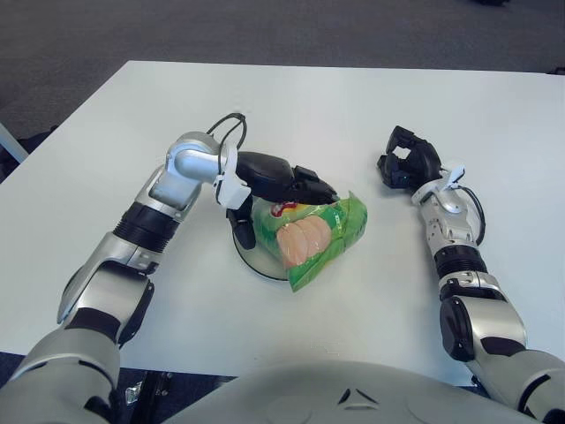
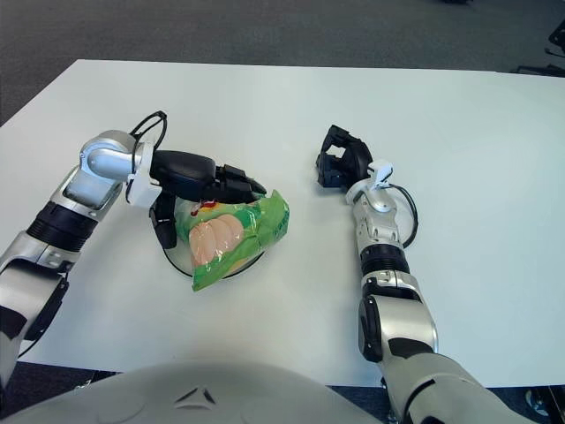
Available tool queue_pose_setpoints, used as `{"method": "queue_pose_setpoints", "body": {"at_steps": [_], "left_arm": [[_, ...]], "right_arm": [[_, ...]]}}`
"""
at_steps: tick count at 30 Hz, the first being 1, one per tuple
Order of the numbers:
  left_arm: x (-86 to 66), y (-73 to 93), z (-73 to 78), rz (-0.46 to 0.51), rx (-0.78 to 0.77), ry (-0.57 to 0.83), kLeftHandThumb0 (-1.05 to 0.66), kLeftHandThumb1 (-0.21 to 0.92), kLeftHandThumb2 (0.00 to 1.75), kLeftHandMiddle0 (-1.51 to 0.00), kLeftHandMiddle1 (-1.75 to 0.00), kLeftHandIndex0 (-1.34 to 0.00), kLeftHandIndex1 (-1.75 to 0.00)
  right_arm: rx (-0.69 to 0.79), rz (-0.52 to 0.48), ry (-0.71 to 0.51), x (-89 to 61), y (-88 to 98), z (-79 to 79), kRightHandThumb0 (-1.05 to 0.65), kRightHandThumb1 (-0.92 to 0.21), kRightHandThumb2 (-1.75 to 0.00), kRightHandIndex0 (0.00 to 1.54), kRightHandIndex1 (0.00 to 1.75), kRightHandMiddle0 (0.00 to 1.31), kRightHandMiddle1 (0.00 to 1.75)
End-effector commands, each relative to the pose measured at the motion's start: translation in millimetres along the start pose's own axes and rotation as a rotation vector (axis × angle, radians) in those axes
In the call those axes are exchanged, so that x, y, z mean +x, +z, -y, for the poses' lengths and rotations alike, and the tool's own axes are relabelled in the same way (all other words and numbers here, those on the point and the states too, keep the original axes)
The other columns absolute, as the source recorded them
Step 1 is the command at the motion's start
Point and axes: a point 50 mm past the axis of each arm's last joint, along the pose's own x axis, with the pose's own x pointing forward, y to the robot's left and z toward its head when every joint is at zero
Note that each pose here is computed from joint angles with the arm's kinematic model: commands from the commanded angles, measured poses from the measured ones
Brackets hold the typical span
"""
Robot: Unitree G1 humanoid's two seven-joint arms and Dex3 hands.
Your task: Put the snack into the plate.
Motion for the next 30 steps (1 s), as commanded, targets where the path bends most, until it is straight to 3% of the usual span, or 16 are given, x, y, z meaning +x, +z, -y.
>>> {"method": "queue_pose_setpoints", "body": {"at_steps": [1, 12, 30], "left_arm": [[-1.5, -3.1, 0.6, -0.024, 0.078, -0.029, -0.83, 0.52, 0.69, 0.00, 0.00, 0.00, -0.01], [-4.0, -3.8, -13.8, -0.021, 0.248, 0.055, -0.99, 0.77, 0.38, 0.00, 0.00, 0.00, 0.00], [-5.1, -3.4, -23.0, -0.001, 0.293, 0.295, -0.93, 0.85, 0.36, 0.00, 0.00, 0.00, 0.00]], "right_arm": [[0.041, -0.170, -0.033, -23.7, -42.3, -0.6, -0.52, -0.22, -1.43, 1.37, 1.75, 0.69, 1.75], [0.066, -0.214, -0.072, -20.9, -48.4, 3.6, -0.54, -0.18, -1.49, 1.36, 1.75, 0.73, 1.75], [0.017, -0.165, -0.068, -21.8, -43.7, -1.1, -0.55, -0.15, -1.52, 1.36, 1.75, 0.75, 1.75]]}}
